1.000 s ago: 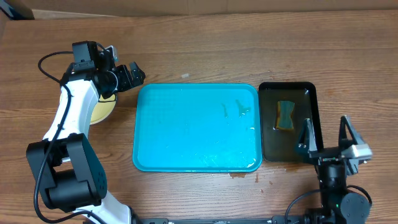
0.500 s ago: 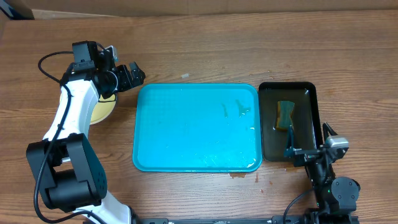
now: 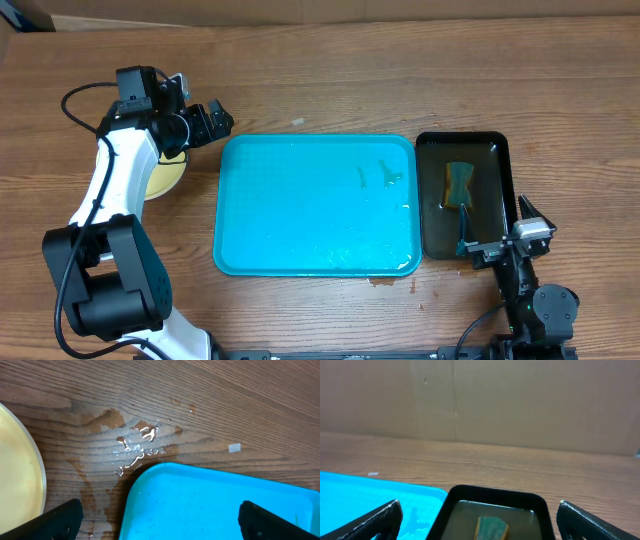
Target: Clean dirty plates on tray and stack at the side
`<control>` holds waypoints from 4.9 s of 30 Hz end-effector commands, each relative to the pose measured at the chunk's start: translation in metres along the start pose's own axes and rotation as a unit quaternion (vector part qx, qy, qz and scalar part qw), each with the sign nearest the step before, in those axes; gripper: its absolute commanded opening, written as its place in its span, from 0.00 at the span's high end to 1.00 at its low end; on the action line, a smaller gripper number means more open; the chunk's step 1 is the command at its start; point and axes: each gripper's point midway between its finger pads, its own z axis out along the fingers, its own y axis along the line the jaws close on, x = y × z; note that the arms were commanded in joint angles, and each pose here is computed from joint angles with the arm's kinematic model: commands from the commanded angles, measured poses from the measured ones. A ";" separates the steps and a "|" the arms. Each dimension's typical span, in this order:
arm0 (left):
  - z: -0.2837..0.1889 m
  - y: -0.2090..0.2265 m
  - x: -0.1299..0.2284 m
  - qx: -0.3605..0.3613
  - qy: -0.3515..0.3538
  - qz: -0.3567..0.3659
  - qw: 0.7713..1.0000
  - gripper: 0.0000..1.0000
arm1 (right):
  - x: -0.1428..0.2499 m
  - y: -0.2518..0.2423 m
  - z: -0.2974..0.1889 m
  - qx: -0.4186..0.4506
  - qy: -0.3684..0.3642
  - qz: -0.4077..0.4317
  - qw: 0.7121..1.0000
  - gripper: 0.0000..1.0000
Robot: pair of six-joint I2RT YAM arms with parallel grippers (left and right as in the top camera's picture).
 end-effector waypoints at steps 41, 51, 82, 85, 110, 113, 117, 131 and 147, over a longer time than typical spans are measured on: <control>-0.030 -0.015 -0.003 -0.008 -0.022 0.027 0.999 0.00 | 0.001 -0.002 0.000 0.007 -0.003 0.020 1.000 0.00; -0.233 -0.109 -0.020 0.055 -0.267 0.128 0.954 0.00 | 0.001 -0.002 0.000 0.007 -0.003 0.021 1.000 0.00; -0.251 -0.072 0.137 0.097 -0.492 0.198 0.842 0.00 | 0.001 -0.002 0.000 0.007 -0.003 0.021 1.000 0.00; -0.275 -0.081 0.131 0.112 -0.570 0.221 0.784 0.00 | 0.001 -0.002 0.000 0.007 -0.003 0.021 1.000 0.00; -0.196 -0.023 0.128 0.078 -0.570 0.119 0.809 0.00 | 0.001 -0.002 0.000 0.007 -0.003 0.021 1.000 0.00; -0.176 -0.012 0.133 0.057 -0.538 0.108 0.834 0.00 | 0.001 -0.002 0.000 0.007 -0.003 0.021 1.000 0.00; -0.144 0.010 0.146 0.017 -0.478 0.088 0.874 0.00 | 0.001 -0.002 0.000 0.007 -0.003 0.021 1.000 0.00; -0.145 0.011 0.146 0.010 -0.481 0.092 0.872 0.00 | 0.001 -0.002 0.000 0.007 -0.003 0.021 1.000 0.00; -0.145 0.011 0.146 0.010 -0.481 0.092 0.872 0.00 | 0.001 -0.002 0.000 0.007 -0.003 0.021 1.000 0.00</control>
